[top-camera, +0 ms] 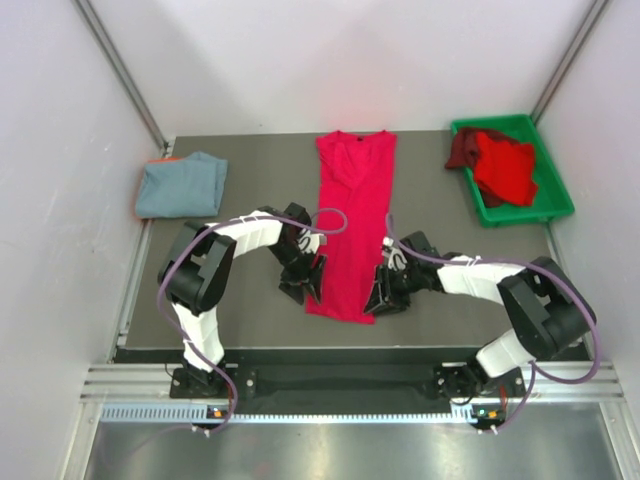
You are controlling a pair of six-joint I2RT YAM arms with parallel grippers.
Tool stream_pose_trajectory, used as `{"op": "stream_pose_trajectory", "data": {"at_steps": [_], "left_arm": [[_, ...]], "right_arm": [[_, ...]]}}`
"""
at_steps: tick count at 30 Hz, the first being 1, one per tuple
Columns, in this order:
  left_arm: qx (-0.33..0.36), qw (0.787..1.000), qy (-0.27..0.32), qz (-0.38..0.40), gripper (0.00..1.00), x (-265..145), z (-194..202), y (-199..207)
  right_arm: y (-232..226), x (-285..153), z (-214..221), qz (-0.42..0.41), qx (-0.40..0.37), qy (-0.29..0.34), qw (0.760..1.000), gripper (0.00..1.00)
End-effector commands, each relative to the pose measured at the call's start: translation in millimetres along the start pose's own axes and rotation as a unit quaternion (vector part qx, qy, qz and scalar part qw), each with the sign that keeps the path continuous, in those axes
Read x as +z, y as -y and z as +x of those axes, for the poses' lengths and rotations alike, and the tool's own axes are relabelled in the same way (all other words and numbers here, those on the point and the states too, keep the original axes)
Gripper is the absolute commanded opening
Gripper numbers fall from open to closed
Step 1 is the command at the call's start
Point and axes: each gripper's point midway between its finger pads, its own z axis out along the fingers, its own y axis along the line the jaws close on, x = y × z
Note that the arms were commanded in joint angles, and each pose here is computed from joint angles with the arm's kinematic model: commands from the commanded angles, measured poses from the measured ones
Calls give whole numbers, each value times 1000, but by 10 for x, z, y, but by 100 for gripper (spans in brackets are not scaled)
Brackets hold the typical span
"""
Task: Fold and stack the t-shirts
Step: Fold the tshirt
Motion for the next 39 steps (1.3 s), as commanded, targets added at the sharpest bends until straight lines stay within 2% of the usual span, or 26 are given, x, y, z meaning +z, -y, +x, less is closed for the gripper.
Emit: {"op": "stream_pose_trajectory", "data": {"at_steps": [1, 12, 15, 20, 21, 23, 24, 29, 39], "left_arm": [[1, 1000, 7, 12, 62, -12, -24, 46], [-3, 1000, -2, 16, 44, -3, 81, 37], [1, 1000, 1, 19, 40, 12, 105, 35], [8, 999, 2, 31, 33, 7, 97, 74], [10, 999, 2, 34, 25, 7, 96, 84], [11, 999, 2, 33, 12, 1, 92, 85], [13, 999, 3, 32, 1, -16, 86, 91], [35, 999, 15, 20, 0, -129, 48, 112], [100, 993, 57, 0, 0, -513, -27, 251]], "right_arm": [[-156, 7, -66, -9, -22, 7, 1000, 38], [4, -14, 77, 21, -31, -1, 999, 31], [54, -13, 110, 26, -32, 0, 999, 24], [54, -22, 112, 25, -39, 0, 999, 3], [39, -28, 101, 23, -43, 2, 999, 0], [7, -41, 81, 18, -49, 4, 999, 0], [-10, -54, 75, 15, -55, 7, 998, 0], [-39, -163, -23, 13, -70, 30, 997, 0], [40, -651, -356, 25, -99, 103, 989, 0]]}}
